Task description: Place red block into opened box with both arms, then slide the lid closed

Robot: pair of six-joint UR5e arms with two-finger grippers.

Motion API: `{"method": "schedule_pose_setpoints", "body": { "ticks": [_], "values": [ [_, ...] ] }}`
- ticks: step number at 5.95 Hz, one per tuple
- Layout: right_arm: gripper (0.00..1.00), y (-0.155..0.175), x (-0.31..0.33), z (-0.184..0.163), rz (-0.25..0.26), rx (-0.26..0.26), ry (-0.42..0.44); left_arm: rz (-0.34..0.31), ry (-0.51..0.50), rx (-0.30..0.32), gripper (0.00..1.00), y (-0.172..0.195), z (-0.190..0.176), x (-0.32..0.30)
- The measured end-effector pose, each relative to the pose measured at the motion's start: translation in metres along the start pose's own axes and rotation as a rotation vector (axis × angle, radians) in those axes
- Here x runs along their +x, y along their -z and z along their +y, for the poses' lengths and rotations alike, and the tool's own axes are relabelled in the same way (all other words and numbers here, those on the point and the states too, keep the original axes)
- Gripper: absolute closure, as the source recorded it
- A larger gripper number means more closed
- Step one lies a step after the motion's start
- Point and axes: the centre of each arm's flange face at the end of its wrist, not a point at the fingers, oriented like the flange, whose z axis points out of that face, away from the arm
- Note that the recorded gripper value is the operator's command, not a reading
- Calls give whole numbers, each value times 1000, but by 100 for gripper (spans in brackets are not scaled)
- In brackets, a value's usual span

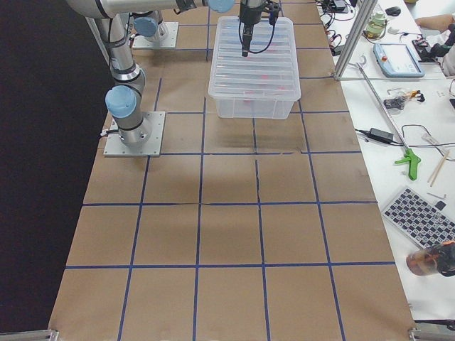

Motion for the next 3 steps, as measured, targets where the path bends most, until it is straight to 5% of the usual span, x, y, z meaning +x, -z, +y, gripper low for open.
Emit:
{"method": "schedule_pose_setpoints", "body": {
  "ticks": [3],
  "values": [
    [0,4,-4,3,6,9,9,0,1,0,2,0,1,0]
  ]
}}
